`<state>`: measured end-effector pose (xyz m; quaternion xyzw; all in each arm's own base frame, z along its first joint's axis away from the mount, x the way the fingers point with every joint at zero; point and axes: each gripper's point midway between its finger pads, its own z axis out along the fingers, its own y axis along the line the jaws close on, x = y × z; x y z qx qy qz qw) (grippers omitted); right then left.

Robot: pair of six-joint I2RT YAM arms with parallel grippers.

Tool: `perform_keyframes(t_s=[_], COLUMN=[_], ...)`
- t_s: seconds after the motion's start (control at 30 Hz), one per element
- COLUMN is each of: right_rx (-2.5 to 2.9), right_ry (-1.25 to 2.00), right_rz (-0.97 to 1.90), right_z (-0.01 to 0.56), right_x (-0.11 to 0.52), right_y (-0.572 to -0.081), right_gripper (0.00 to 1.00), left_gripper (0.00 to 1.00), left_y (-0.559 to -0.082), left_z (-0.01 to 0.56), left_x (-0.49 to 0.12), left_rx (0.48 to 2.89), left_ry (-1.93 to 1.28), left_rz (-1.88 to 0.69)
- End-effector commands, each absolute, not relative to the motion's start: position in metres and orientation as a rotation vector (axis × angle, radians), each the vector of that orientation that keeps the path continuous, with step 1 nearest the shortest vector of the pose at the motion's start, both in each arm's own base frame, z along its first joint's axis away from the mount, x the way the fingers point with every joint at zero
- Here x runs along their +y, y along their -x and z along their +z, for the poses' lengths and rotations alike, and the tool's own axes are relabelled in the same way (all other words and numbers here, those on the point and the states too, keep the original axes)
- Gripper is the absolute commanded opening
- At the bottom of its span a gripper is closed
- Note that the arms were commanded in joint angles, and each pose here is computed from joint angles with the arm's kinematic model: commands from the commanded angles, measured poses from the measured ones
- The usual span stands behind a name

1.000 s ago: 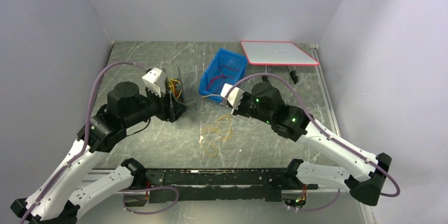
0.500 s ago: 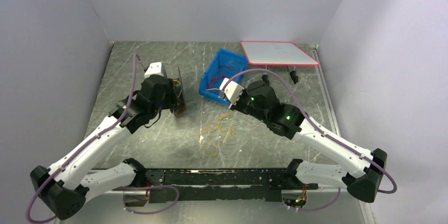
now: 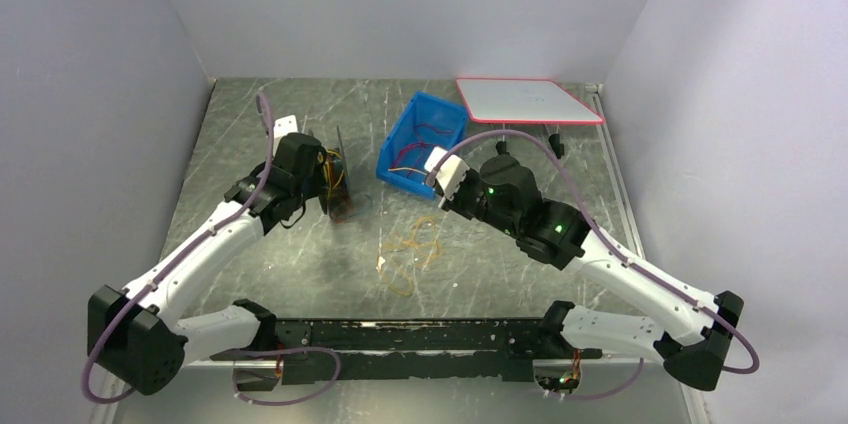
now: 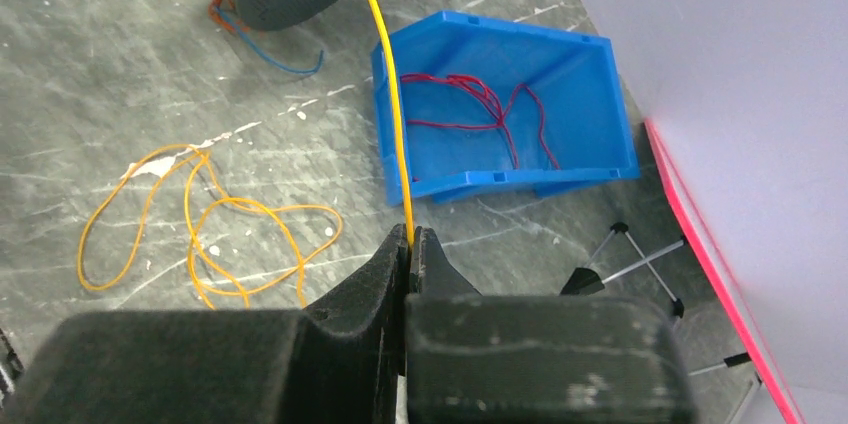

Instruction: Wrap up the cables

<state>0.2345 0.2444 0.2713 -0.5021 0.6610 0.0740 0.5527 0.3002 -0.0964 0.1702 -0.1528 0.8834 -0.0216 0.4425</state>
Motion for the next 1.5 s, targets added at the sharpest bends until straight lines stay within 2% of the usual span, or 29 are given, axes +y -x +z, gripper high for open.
perform_keyframes(t_s=[0.0,0.53,0.83,1.1,1.3,1.47], right_rx=[1.531,1.545,1.551,1.547,1.578,1.601], right_ry=[1.173,1.164,1.142,1.146,1.081,0.926], right_rz=[0.231,0.24,0.272,0.243,0.103,-0.123], right_z=[0.279,0.277,0.288,0.304,0.325,0.359], right_x=[0.249,0.25,0.246,0.23,0.201,0.155], right_y=[-0.227,-0.227,-0.22,-0.212,-0.219,-0.233], right_gripper=[0.0,0.0,0.0,0.0,0.0,0.0], left_gripper=[0.45,0.07,0.07,0.07,0.07,0.07], left_y=[-0.318,-0.323,-0.318,-0.302,-0.283,-0.268], left_z=[0.173,0.167,0.176,0.181,0.192,0.192], left_x=[-0.106,-0.109,-0.115,-0.128,-0.149,-0.166], left_rx=[2.167,2.197,2.228,2.287,2.264,2.253], left_ry=[0.386,0.344,0.256,0.04,-0.155,-0.279], left_rz=[-0.13,-0.108,-0.125,-0.171,-0.231,-0.27])
